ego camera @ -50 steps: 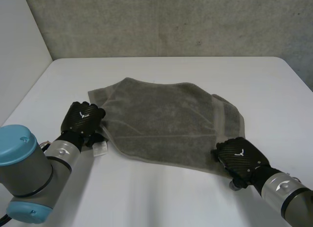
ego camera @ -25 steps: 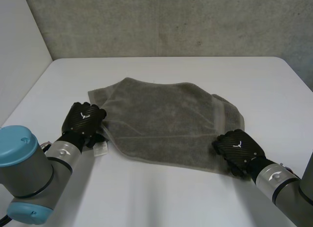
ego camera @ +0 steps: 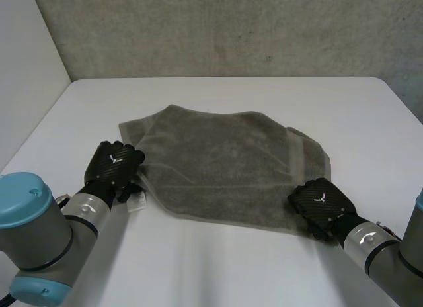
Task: Fold the towel.
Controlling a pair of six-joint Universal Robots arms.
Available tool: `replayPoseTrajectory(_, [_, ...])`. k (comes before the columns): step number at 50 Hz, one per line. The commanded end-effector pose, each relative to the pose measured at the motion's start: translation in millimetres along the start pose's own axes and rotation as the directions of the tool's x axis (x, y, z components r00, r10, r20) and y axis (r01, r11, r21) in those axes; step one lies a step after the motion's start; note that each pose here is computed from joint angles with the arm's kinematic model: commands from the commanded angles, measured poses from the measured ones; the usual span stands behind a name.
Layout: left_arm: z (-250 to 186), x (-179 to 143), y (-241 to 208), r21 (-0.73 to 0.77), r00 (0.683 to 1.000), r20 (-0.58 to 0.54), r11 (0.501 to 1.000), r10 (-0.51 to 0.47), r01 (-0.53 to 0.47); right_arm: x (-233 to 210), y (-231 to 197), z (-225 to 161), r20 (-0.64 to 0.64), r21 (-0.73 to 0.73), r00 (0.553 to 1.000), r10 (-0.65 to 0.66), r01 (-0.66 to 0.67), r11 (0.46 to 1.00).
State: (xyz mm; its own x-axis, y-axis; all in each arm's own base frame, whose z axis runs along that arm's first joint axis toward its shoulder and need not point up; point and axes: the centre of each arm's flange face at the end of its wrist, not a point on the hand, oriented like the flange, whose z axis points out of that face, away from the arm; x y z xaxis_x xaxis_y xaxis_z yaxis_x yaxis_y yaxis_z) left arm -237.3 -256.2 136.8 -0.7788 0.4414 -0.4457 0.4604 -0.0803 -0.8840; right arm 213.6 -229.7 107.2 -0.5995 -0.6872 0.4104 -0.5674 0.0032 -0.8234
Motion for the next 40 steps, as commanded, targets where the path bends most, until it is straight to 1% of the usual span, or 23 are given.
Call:
replayPoseTrajectory(1, [0,0,0,0.000,1.000,-0.001,1.000,0.000,0.000,1,0,1,-0.004,0.002,1.000,0.000,0.000,1.000])
replayPoseTrajectory(20, [-5,-2,-7,0.018,1.000,0.008,1.000,0.001,-0.001,6,-4,-1,-0.018,0.006,1.000,0.001,-0.001,1.000])
replayPoseTrajectory(23, [-7,-4,-12,0.026,1.000,0.011,1.000,0.001,-0.001,13,-13,-4,-0.041,0.023,0.999,0.001,0.000,1.000])
replayPoseTrajectory(25, [-9,-5,-18,0.042,1.000,0.016,0.999,0.003,-0.004,25,-32,-16,-0.066,0.041,0.998,0.002,0.001,0.999])
replayPoseTrajectory(29, [-19,-12,-39,0.097,0.999,0.036,0.995,0.002,-0.006,33,-45,-29,-0.060,0.024,0.998,0.019,-0.018,1.000])
replayPoseTrajectory(31, [-24,-15,-47,0.113,0.999,0.041,0.994,-0.009,0.004,36,-52,-36,-0.051,0.016,0.998,0.031,-0.030,0.999])
replayPoseTrajectory(33, [-35,-22,-63,0.134,0.998,0.040,0.990,-0.057,0.051,42,-70,-51,-0.049,0.016,0.998,0.047,-0.046,0.999])
replayPoseTrajectory(34, [-35,-22,-63,0.134,0.998,0.040,0.990,-0.057,0.052,42,-70,-51,-0.049,0.016,0.998,0.047,-0.046,0.999])
replayPoseTrajectory(35, [-41,-25,-71,0.140,0.995,0.036,0.987,-0.090,0.084,44,-80,-59,-0.049,0.025,0.997,0.052,-0.050,0.998])
replayPoseTrajectory(36, [-41,-25,-71,0.140,0.995,0.036,0.986,-0.090,0.085,47,-90,-67,-0.056,0.037,0.997,0.057,-0.055,0.998])
replayPoseTrajectory(37, [-47,-28,-77,0.142,0.992,0.033,0.983,-0.125,0.119,47,-90,-67,-0.056,0.037,0.997,0.057,-0.055,0.998])
replayPoseTrajectory(38, [-54,-30,-82,0.139,0.987,0.027,0.979,-0.157,0.152,51,-99,-74,-0.060,0.051,0.996,0.064,-0.061,0.997])
replayPoseTrajectory(39, [-54,-30,-82,0.139,0.987,0.027,0.979,-0.157,0.152,51,-99,-74,-0.060,0.051,0.996,0.064,-0.061,0.997])
replayPoseTrajectory(40, [-60,-32,-85,0.132,0.983,0.023,0.976,-0.180,0.176,55,-107,-81,-0.063,0.065,0.996,0.068,-0.064,0.996])
